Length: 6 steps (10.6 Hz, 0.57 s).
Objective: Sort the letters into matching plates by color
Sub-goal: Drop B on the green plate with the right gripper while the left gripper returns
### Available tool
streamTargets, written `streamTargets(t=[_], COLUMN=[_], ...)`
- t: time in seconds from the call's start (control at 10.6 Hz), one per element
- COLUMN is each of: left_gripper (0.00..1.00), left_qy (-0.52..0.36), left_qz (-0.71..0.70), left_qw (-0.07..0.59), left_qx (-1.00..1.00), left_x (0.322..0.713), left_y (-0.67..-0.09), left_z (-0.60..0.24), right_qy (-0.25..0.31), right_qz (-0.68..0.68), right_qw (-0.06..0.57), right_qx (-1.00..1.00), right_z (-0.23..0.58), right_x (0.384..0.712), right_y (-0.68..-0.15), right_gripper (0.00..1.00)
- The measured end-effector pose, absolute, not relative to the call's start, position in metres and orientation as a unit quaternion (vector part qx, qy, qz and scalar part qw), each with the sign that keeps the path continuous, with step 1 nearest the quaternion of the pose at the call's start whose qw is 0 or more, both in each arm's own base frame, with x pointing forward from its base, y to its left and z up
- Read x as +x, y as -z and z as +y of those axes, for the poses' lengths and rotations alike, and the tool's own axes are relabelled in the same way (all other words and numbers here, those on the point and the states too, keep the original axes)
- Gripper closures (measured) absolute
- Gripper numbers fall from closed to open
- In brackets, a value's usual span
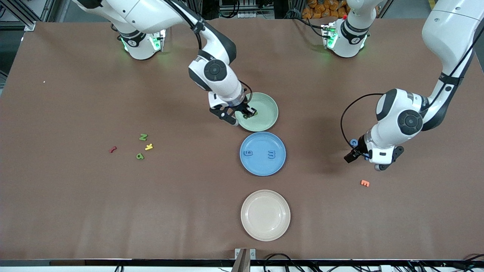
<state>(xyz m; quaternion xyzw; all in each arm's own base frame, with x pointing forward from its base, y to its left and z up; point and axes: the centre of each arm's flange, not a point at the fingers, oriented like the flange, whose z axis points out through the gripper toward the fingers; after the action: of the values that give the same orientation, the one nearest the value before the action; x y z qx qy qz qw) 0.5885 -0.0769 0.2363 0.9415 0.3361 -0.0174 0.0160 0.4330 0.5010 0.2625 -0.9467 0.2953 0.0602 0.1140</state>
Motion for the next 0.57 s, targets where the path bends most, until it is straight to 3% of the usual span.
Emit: streamTargets(t=[0.38,0.47,0.57], left_gripper=[0.0,0.0,0.0], left_qy=[0.004,-0.001,-0.004], left_qz=[0.333,0.335,0.336], left_qw=[-0.021,-0.027,-0.031], left_qx=[0.943,0.942,0.941], left_x=[0.579,0.58,0.58], left_y=[-0.222,-0.22,-0.218], left_z=[-0.024,-0.009,0.001], right_qy=[-0.058,-0.052,-0.051], right_qz=[0.285,0.294,0.299], right_qw=[0.099,0.1,0.101], right_qx=[-0.952,-0.949,-0.947], right_z=[0.538,0.541,0.542], right_x=[0.395,0.394,0.395], right_y=[-0.241,-0.235,-0.23], right_gripper=[0.72,0.69,0.59])
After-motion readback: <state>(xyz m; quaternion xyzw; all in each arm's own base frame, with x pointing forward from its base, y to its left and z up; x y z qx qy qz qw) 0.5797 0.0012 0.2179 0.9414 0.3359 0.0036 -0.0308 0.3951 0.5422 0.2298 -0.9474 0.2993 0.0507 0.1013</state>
